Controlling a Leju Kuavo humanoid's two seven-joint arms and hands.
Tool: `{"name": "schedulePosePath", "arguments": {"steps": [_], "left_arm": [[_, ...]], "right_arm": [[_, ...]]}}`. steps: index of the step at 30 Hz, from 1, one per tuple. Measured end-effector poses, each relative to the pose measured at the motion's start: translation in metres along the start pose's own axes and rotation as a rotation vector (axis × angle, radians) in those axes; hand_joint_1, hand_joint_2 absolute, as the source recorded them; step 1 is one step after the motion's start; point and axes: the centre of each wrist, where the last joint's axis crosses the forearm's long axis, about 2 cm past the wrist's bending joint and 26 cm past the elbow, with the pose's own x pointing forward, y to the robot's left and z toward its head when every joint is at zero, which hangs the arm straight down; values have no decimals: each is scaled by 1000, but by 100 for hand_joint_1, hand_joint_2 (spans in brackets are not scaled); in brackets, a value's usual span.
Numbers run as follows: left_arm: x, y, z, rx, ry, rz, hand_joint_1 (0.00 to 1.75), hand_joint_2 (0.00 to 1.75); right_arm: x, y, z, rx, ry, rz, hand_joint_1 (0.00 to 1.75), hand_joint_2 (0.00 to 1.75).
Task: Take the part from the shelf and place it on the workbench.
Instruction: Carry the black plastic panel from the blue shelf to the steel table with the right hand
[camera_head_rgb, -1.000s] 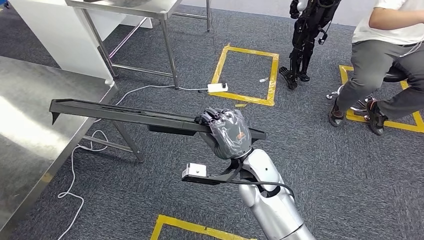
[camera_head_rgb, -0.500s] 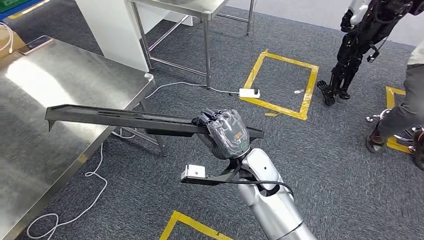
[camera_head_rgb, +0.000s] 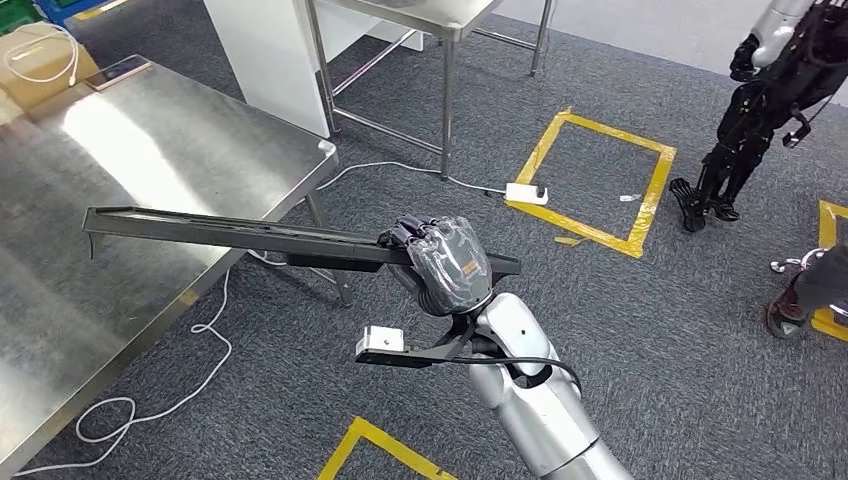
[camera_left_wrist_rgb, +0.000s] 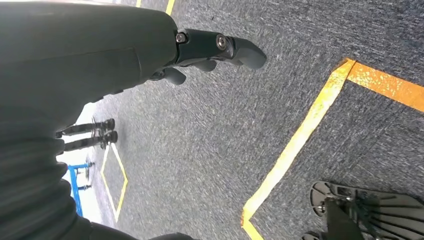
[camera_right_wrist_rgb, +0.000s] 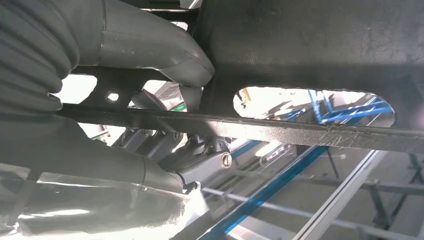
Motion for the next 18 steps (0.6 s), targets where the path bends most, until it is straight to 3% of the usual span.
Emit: {"name": "schedulePosePath", "arguments": {"steps": [18], "left_arm": [[-1, 1, -1, 2, -2, -4, 0, 175]], "right_arm": [[-1, 4, 4, 19, 8, 11, 175, 175]]}}
